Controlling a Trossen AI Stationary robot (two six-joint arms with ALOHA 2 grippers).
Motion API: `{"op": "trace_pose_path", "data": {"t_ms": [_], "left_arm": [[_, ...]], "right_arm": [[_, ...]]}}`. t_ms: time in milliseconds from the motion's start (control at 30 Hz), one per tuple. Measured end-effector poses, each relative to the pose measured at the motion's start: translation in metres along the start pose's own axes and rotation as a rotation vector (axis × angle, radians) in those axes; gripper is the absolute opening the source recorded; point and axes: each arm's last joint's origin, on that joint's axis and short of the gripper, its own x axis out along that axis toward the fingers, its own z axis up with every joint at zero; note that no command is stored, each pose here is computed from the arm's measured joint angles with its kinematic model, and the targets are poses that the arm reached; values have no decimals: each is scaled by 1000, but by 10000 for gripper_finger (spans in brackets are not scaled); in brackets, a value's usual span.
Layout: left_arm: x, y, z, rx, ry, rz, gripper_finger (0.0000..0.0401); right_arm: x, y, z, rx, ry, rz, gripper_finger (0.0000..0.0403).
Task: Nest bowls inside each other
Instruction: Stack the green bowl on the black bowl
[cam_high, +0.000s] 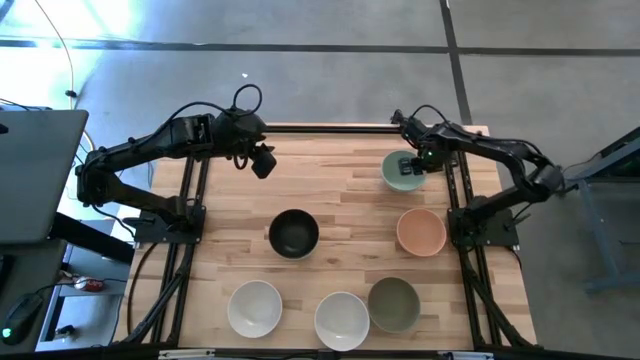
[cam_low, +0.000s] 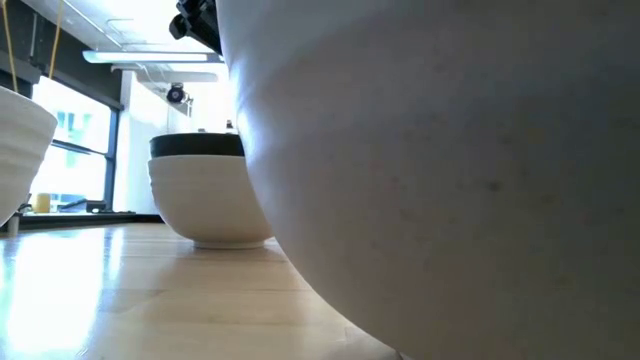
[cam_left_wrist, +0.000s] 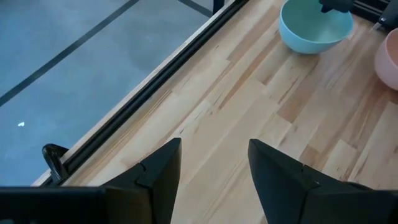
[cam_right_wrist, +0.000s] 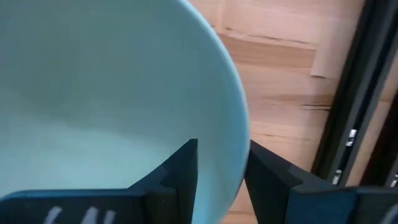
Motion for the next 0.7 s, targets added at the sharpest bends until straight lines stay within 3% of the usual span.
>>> {"op": "trace_pose_path", "data": {"t_ms": [267, 700], "left_arm": [[0, 0, 0, 0, 2, 1, 177], [0, 0, -1, 4, 14, 4, 177]], "right_arm": [[4, 3, 3, -38, 11, 25, 10], [3, 4, 2, -75, 25, 64, 2]]}}
